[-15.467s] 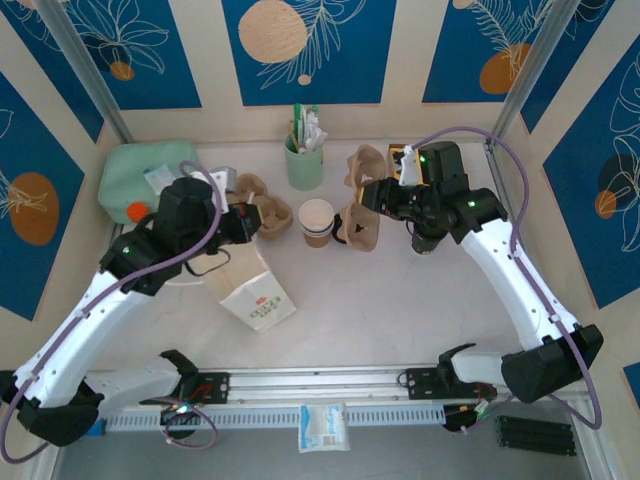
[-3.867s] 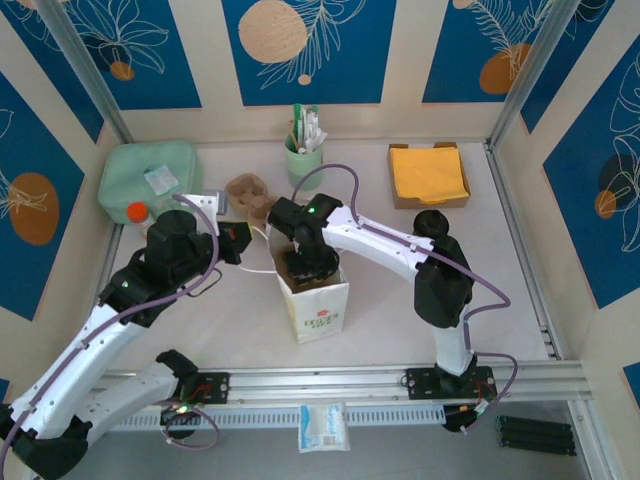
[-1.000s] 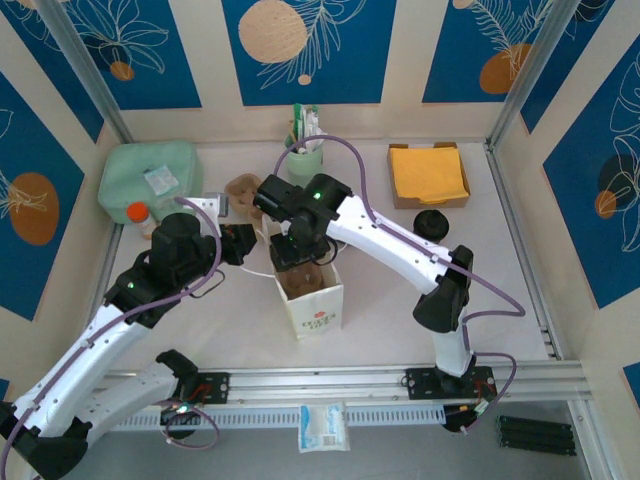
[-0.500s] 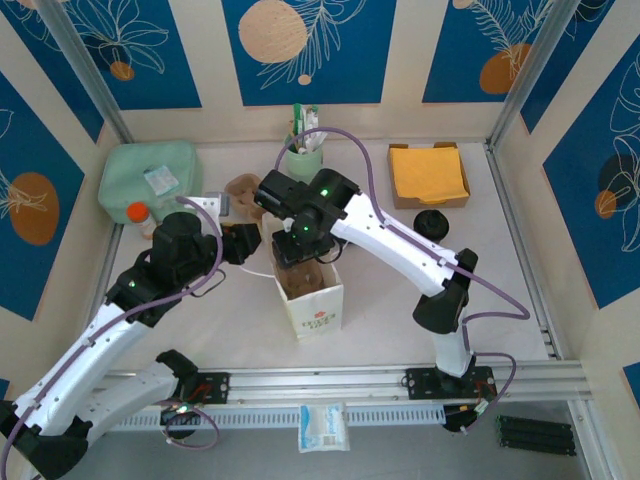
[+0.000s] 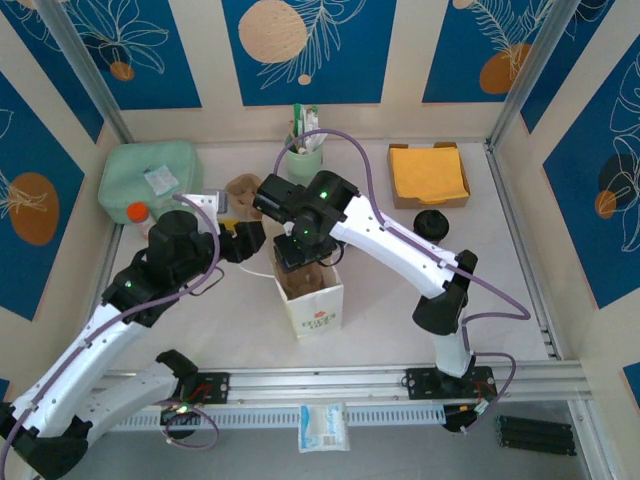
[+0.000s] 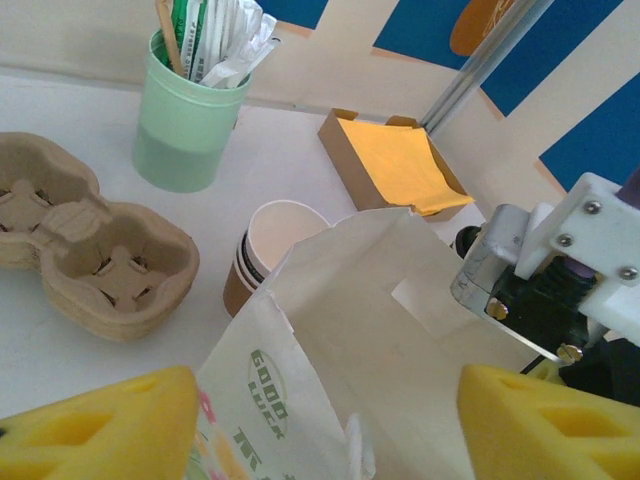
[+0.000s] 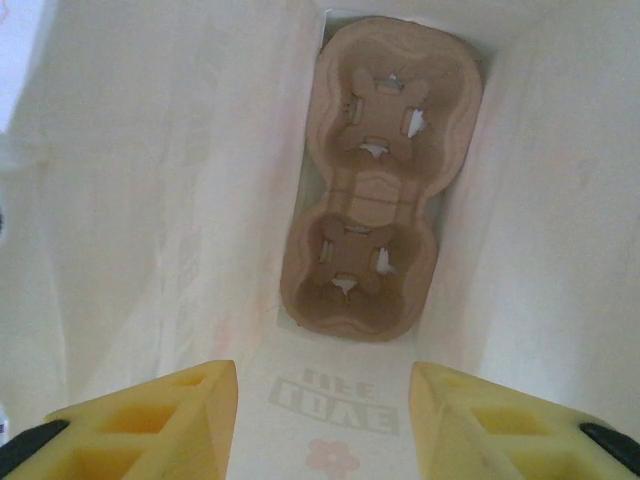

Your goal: Pack the takeout coffee

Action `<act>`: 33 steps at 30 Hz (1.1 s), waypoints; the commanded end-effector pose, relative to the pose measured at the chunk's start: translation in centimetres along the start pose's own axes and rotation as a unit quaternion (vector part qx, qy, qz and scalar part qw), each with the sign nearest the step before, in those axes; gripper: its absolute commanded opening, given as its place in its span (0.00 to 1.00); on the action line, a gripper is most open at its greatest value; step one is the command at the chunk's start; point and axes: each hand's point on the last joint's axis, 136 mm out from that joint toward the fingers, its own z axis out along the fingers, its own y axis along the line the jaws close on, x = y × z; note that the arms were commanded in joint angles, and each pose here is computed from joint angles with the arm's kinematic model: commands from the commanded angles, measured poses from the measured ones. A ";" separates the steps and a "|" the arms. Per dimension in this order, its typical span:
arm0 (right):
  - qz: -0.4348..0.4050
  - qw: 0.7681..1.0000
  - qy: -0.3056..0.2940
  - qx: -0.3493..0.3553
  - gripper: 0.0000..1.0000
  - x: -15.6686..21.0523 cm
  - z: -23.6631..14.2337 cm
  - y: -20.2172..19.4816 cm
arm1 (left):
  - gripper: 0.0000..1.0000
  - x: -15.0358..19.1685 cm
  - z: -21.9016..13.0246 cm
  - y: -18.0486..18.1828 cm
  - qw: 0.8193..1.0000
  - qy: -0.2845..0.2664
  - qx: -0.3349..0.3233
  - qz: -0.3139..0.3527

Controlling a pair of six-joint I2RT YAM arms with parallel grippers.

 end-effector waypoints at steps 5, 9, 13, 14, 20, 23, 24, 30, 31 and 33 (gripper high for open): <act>-0.006 1.000 -0.014 -0.002 0.49 0.8 -2.2 -0.3 | 0.86 -2.0 -1.4 -1.2 0.999 -0.028 0.014 0.007; -0.006 1.000 -0.016 0.000 0.49 1.0 -2.5 -0.4 | 0.99 -2.2 -1.5 -1.3 0.999 -0.029 0.015 0.008; -0.006 1.000 -0.018 0.000 0.49 1.1 -2.9 -0.3 | 0.99 -2.5 -1.6 -1.4 0.999 -0.030 0.014 0.010; -0.006 1.000 -0.020 0.001 0.49 1.1 -3.0 -0.4 | 1.00 -2.6 -1.7 -1.4 0.999 -0.031 0.013 0.011; -0.007 1.000 -0.025 0.002 0.49 1.4 -3.6 -0.5 | 0.99 -2.7 -1.8 -1.4 0.999 -0.032 0.011 0.010; -0.006 1.000 -0.027 0.002 0.49 1.5 -3.9 -0.5 | 1.00 -2.7 -1.7 -1.3 0.999 -0.030 0.007 0.010; -0.005 1.000 -0.027 0.002 0.49 1.5 -3.9 -0.6 | 0.99 -2.7 -1.8 -1.3 0.999 -0.030 0.006 0.010; -0.005 0.999 -0.032 0.003 0.49 1.7 -4.4 -0.6 | 0.99 -2.9 -1.8 -1.4 0.999 -0.030 0.006 0.012; -0.006 0.999 -0.033 0.004 0.49 1.7 -4.4 -0.7 | 1.00 -2.9 -1.7 -1.3 0.999 -0.029 0.005 0.013; -0.007 0.999 -0.033 0.004 0.49 1.8 -4.5 -0.6 | 0.99 -3.0 -1.8 -1.4 0.999 -0.030 0.004 0.013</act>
